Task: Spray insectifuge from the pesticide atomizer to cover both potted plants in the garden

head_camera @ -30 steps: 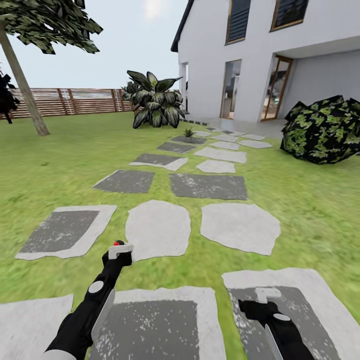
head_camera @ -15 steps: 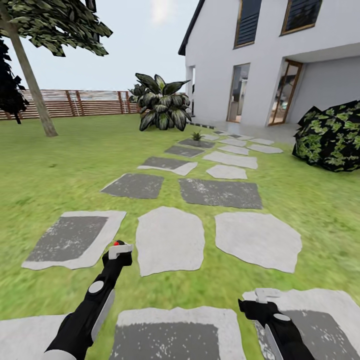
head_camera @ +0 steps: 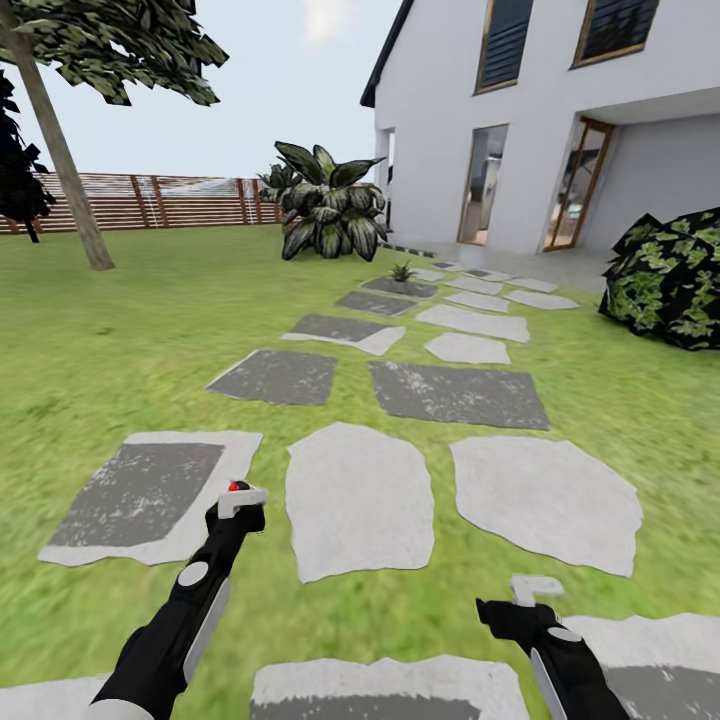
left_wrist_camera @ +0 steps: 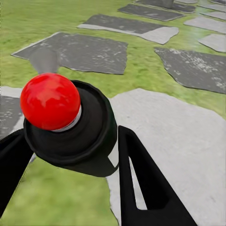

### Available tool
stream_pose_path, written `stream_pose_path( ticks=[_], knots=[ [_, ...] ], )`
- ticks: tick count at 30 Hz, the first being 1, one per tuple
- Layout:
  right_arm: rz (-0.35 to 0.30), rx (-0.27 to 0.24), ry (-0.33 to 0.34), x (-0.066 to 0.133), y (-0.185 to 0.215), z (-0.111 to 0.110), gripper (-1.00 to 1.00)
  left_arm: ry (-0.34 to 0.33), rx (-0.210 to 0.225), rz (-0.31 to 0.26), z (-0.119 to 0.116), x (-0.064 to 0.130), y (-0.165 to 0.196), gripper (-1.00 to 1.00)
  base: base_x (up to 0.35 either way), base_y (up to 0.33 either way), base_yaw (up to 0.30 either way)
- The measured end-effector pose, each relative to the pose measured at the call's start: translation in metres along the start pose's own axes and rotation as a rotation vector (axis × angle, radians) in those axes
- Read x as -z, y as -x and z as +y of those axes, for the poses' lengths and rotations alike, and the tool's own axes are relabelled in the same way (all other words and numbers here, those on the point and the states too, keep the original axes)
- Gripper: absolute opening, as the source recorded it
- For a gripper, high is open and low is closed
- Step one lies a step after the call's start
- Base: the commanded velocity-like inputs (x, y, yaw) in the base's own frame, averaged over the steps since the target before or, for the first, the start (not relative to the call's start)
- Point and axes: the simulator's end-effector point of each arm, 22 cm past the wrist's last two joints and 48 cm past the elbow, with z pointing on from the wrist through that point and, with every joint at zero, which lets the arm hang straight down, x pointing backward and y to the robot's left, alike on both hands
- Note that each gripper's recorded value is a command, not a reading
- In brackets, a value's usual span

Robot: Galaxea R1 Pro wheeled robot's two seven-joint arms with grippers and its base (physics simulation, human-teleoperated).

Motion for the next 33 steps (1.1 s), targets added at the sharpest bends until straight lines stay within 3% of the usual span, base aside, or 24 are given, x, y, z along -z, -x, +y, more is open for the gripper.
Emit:
stream_pose_path(
  ticks=[16, 33],
  knots=[
    [-0.003, 0.001, -0.001, 0.0007, 0.0011, 0.0004, 1.00, 0.000, 0.000, -0.002, 0.0001, 0.0003, 0.0014, -1.00, 0.295, 0.195, -0.037],
    [-0.006, 0.006, -0.005, 0.0009, 0.0014, -0.0002, 1.00, -0.003, 0.000, 0.004, 0.0001, 0.0019, -0.0027, -1.00, 0.045, 0.010, 0.000]
  ],
)
